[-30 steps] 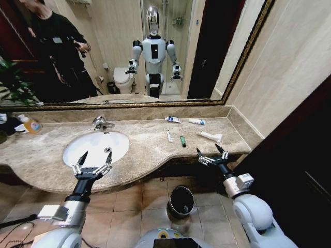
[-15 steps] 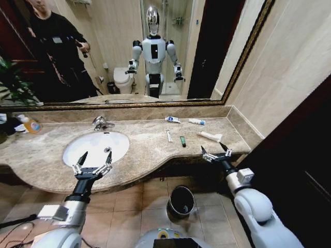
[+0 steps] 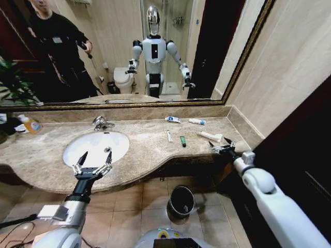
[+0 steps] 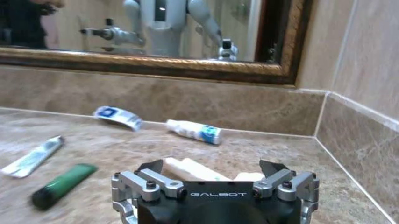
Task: Pick up the trash from the sink and place it in the trash bin.
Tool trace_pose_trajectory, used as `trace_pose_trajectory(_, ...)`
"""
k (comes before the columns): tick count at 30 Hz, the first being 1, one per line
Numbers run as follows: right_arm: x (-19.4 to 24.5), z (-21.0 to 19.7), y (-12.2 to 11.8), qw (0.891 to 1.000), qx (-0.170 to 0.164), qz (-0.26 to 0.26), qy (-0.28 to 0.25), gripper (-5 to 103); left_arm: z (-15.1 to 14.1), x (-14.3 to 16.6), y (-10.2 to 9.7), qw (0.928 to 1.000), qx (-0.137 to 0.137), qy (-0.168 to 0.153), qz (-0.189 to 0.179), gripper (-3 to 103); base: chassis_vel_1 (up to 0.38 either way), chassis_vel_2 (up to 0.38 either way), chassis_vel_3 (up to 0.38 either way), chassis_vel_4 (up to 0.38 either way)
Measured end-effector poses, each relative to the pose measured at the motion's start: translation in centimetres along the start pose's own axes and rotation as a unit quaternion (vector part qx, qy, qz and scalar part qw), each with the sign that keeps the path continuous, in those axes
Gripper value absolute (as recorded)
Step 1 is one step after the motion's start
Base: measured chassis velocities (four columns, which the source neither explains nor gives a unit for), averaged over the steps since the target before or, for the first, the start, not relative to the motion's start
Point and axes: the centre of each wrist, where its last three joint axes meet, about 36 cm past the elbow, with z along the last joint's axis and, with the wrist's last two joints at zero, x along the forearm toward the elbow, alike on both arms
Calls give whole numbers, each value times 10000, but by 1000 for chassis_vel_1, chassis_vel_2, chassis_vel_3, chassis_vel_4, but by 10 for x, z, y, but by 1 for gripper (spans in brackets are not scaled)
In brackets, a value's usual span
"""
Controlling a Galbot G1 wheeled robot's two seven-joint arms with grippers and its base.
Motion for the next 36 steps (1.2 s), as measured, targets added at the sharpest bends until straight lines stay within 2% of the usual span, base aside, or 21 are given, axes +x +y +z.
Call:
trace_pose_trajectory(7,-29,3,-24,9989,-247,131,366,100,0,0,0,10000,0,0,-1,100,0,0,0,0)
trace_pose_trajectory(9,-34,7,-32,9973,-427,26,600,100,0,0,0,10000,0,0,-1,100,0,0,0,0)
trace_pose_trajectory(14,-36,18,-36,9964,-516,-226,628,100,0,0,0,10000,0,0,-1,100,0,0,0,0)
trace_pose_trajectory(21,-47,34,-25,9959,-651,-403,480,100,0,0,0,10000,0,0,-1,100,0,0,0,0)
trace_pose_trajectory(30,-57,37,-20,9968,-603,-401,336,100,0,0,0,10000,0,0,-1,100,0,0,0,0)
trace_pose_trajectory(33,-60,38,-17,9969,-599,-410,303,103,0,0,0,10000,0,0,-1,100,0,0,0,0)
trace_pose_trajectory(36,-65,39,-13,9970,-605,-413,256,90,0,0,0,10000,0,0,-1,100,0,0,0,0)
